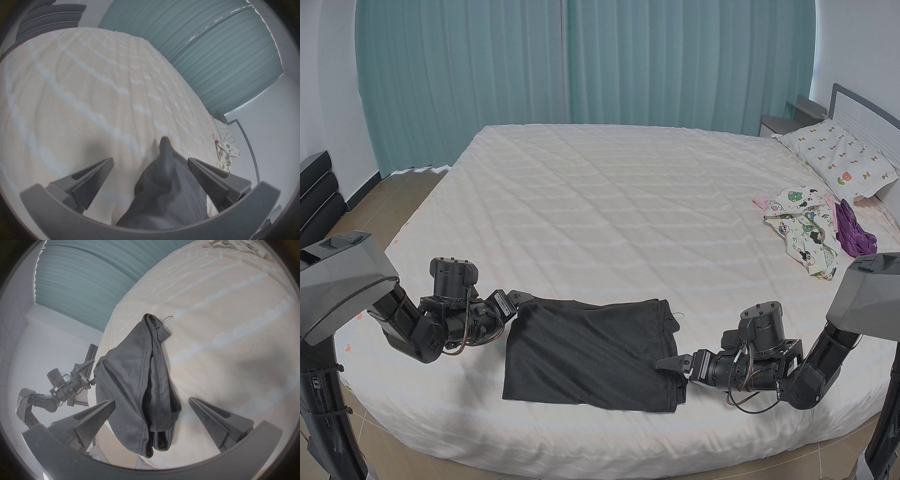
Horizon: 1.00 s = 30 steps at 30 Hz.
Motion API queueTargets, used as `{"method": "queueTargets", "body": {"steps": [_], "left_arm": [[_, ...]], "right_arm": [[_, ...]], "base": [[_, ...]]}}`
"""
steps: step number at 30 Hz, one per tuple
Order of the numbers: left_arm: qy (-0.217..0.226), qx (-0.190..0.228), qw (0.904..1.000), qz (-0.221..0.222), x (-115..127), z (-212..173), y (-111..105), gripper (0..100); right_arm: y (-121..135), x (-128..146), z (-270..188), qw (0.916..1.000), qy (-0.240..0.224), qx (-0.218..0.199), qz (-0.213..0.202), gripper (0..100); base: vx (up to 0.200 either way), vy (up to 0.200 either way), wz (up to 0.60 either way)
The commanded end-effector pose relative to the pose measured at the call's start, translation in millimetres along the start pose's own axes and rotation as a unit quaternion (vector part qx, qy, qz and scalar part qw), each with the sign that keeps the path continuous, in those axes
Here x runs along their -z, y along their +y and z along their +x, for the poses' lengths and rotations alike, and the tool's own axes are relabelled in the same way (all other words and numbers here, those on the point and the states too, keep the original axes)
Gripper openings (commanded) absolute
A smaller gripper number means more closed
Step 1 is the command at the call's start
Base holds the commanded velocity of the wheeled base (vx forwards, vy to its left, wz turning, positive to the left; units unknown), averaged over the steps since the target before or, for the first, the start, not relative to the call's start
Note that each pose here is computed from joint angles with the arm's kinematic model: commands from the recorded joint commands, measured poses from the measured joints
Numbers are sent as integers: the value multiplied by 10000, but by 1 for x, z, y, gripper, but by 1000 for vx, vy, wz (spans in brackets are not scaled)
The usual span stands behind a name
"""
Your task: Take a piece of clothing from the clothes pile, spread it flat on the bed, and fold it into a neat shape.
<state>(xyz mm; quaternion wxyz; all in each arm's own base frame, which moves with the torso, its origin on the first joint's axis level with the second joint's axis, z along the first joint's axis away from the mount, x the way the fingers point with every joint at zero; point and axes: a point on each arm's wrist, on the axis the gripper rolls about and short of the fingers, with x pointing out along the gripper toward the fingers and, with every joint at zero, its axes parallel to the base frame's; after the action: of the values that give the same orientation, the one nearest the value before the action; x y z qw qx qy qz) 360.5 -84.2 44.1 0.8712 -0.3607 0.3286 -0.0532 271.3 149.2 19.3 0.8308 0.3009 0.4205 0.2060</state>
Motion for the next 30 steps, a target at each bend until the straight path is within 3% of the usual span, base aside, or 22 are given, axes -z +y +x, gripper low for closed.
{"method": "queueTargets", "body": {"steps": [1,2,3,8,15,29,30], "left_arm": [[141,286,9995,-53,6,-43,9,100],[141,286,9995,-53,6,-43,9,100],[297,546,9981,-16,17,-57,16,100],[327,733,9966,178,37,-68,30,100],[777,962,9915,406,60,-72,42,100],[1045,990,9868,747,84,-58,54,100],[1056,980,9868,743,85,-58,55,0]], "right_arm": [[-1,-7,-1,9999,-127,-24,100,100],[-1,-7,-1,9999,-127,-24,100,100],[-1,-8,-1,9998,-132,-29,121,100],[0,-8,-1,9998,-143,-40,124,100],[0,-8,-1,9998,-143,-40,132,100],[0,-9,-1,9998,-153,-41,134,100],[0,-9,-1,9998,-169,-48,134,100]], "base": [[0,0,0],[0,0,0],[0,0,0],[0,0,0],[0,0,0],[0,0,0],[0,0,0]]}}
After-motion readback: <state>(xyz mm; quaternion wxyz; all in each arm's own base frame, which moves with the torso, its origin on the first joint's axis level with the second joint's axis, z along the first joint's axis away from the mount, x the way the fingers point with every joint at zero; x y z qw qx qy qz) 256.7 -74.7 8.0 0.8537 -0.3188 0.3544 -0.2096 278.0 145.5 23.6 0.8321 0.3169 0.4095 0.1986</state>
